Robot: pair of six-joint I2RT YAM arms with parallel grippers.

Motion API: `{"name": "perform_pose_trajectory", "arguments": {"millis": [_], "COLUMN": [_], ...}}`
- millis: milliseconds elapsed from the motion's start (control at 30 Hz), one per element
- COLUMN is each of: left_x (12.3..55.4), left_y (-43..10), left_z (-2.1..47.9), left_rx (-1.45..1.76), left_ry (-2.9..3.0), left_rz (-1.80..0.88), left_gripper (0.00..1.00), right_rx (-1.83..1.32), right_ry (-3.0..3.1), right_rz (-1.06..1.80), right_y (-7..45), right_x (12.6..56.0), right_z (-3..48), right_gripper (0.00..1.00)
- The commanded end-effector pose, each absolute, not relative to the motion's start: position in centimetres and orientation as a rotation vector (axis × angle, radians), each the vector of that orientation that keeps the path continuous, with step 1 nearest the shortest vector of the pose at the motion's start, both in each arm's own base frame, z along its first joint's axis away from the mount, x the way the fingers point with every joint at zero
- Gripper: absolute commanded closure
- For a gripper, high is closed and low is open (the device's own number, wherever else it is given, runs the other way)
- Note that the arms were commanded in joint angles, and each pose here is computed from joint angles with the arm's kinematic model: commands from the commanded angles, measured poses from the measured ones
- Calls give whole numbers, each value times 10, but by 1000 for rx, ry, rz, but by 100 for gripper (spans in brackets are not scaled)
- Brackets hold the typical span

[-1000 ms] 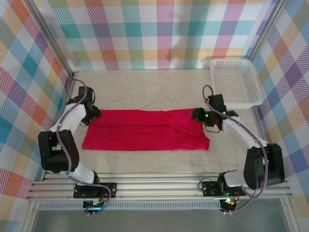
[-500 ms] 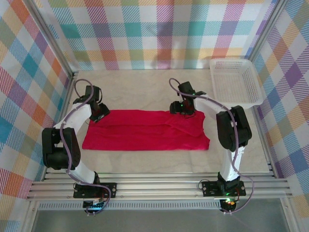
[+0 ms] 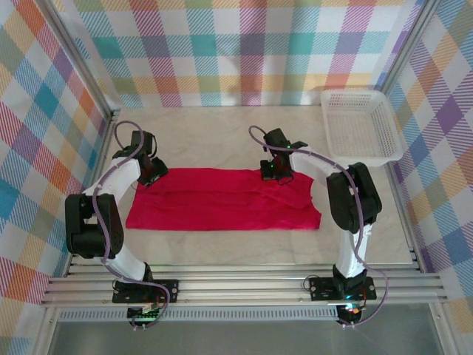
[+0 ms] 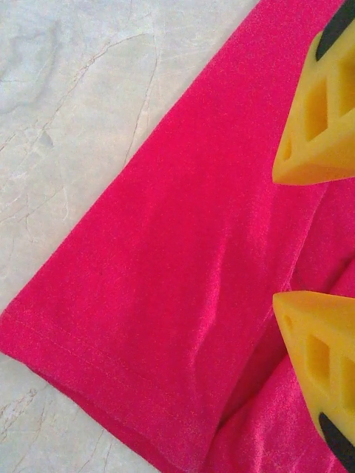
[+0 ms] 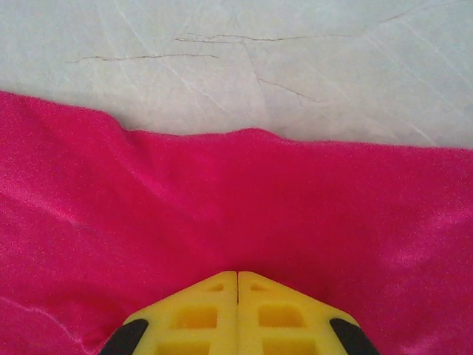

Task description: Fold the inside-out t-shirt

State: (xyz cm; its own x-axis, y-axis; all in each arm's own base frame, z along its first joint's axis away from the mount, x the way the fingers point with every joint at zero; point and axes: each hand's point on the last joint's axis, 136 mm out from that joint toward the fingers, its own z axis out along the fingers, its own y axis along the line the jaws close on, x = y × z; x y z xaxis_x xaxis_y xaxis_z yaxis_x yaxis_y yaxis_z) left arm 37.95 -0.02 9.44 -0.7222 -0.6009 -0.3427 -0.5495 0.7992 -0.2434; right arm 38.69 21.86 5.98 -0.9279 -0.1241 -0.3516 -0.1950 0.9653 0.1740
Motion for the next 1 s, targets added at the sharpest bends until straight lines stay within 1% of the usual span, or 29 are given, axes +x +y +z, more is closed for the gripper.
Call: {"name": "perform_pose_trajectory", "arguments": {"millis": [0,167,267,333,367,400,433,500,533,667,767,833,967], "left_x": [372,372,370,369,368,368,368,366,366,366,368,371,374], "left_y": [3,0,-2,-4,-4,-5,-6,-7,-8,-11,-14,-18,-27], "left_z": [96,97,97,99,100,100,102,102,103,107,109,108,102], "left_rx": [-868,-882,-889,-887,-888,-886,-884,-882,-880,-866,-856,-848,-833], "left_ry": [2584,2573,2568,2564,2562,2561,2558,2563,2563,2563,2561,2568,2594], "left_rz": [-161,-188,-204,-216,-220,-222,-226,-228,-229,-238,-253,-267,-278], "left_gripper": [58,59,59,60,60,60,60,60,60,60,59,59,59], "right_rx": [-230,-189,-146,-119,-104,-95,-88,-89,-83,-65,-37,-8,43], "right_ry": [2753,2765,2785,2808,2820,2830,2836,2824,2810,2709,2660,2654,2753], "right_rz": [275,371,518,551,558,572,580,593,592,492,436,414,383], "right_y": [215,224,240,246,248,252,255,260,260,244,227,212,188], "right_x": [365,313,279,262,255,249,243,239,240,255,279,304,342], "right_z": [84,86,78,68,64,61,59,65,72,112,129,129,104], "right_gripper": [100,100,100,100,93,83,69,61,57,54,51,50,47]}}
